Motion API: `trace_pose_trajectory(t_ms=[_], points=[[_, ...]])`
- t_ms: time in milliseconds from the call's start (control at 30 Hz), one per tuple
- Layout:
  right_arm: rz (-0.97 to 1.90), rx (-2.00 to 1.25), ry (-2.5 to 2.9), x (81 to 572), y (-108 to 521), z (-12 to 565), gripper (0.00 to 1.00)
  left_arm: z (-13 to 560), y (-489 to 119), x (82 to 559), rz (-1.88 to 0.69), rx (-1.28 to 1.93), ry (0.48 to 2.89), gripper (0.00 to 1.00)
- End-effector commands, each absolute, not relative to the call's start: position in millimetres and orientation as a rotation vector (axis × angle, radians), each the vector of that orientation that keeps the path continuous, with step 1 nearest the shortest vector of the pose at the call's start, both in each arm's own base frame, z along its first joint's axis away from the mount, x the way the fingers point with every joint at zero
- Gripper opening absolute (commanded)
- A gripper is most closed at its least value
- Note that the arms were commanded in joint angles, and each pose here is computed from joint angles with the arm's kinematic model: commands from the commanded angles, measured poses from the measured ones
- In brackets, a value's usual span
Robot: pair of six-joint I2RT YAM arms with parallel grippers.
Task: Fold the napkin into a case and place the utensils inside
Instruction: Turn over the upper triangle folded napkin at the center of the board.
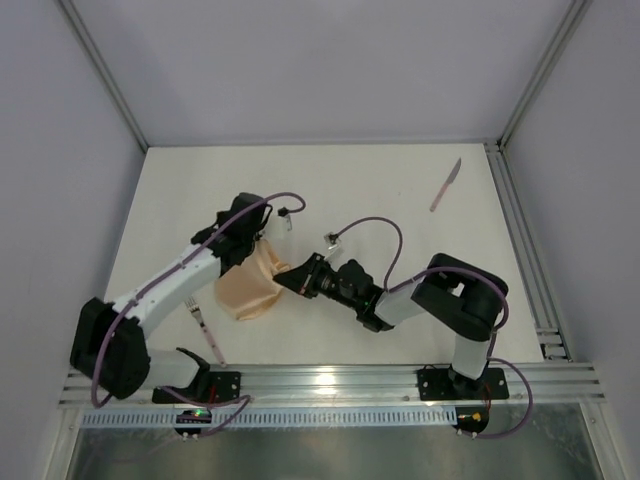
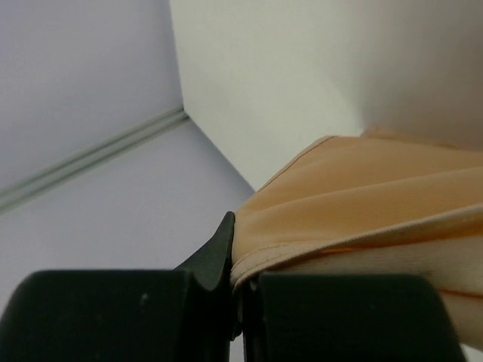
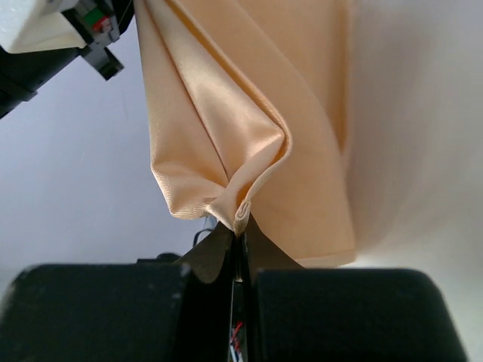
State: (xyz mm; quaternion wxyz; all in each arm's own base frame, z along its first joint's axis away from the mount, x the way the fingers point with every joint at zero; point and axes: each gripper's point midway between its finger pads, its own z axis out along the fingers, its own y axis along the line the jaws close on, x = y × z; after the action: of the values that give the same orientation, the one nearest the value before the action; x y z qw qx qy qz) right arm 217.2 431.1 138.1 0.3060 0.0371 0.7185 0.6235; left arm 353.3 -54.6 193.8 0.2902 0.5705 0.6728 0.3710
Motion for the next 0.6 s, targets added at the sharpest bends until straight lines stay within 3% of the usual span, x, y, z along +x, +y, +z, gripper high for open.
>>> trace_pose_trajectory(t_ms=[0,267,567], points=[[1.612,0.331,1.807,247.3,394.0,147.1,0.04,206.1,-96.0,400.7,0.851,1.427,1.730,0.00],[1.382,0.498,1.850,273.4,323.8,93.4,0.04,153.3,-150.4,461.6,0.717,1.511,1.813,0.00],[1.289,0.551,1.893,281.1,306.0,66.5,0.04,109.8,-193.2,469.6,0.605,1.543,1.889,0.08]])
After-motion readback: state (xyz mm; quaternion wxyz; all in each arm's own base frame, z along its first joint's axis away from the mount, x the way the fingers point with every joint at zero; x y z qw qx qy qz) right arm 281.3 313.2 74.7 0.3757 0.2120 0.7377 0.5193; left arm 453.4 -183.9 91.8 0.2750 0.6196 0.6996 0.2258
